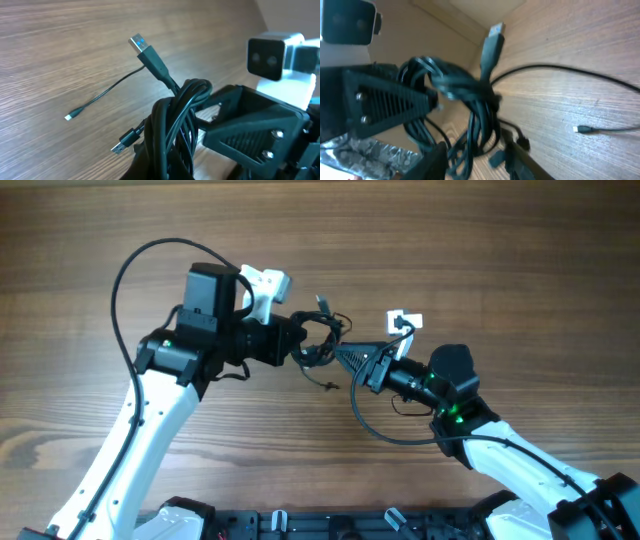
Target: Untangle cables
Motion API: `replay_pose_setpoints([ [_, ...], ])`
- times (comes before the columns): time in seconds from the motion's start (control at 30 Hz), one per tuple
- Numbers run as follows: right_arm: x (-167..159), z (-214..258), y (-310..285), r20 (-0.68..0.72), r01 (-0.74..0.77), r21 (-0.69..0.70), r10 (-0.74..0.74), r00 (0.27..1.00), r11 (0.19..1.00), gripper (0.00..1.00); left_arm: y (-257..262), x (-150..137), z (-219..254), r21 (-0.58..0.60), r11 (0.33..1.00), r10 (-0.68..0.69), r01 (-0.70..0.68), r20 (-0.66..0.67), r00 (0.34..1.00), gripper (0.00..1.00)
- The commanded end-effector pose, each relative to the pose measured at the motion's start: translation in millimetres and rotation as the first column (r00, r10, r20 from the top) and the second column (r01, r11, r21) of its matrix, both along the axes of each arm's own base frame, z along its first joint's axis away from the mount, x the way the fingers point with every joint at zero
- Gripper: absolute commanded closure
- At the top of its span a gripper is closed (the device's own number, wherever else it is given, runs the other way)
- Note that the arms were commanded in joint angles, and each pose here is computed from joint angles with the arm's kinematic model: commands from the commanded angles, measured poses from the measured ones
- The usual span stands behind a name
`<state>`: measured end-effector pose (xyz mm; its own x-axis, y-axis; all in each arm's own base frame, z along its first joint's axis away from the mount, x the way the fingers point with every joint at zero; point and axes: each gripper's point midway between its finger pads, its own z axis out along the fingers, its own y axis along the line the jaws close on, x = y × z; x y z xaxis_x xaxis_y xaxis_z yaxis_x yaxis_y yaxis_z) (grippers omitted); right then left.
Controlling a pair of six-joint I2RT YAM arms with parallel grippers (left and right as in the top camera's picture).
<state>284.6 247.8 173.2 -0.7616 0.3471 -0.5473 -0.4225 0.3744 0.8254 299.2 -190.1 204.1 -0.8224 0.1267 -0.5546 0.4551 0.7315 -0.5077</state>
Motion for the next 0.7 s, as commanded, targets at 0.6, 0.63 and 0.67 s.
replay_pose_setpoints([
  [0.6, -27, -1, 14, -0.062, -0.166, 0.047, 0.168, 0.984, 0.985, 0.95, 109, 38, -22, 0.182, 0.485, 0.875, -0.856, -0.102, 0.474, 0.96],
  [0.63, -28, -1, 14, -0.063, -0.166, 0.047, 0.169, 0.984, 0.985, 0.95, 115, 35, -24, 0.184, 0.439, 0.897, -0.879, -0.134, 0.42, 0.96],
  [0.67, -28, -1, 14, -0.063, -0.166, 0.047, 0.168, 0.984, 0.985, 0.95, 120, 34, -26, 0.186, 0.402, 0.913, -0.897, -0.16, 0.376, 0.96],
])
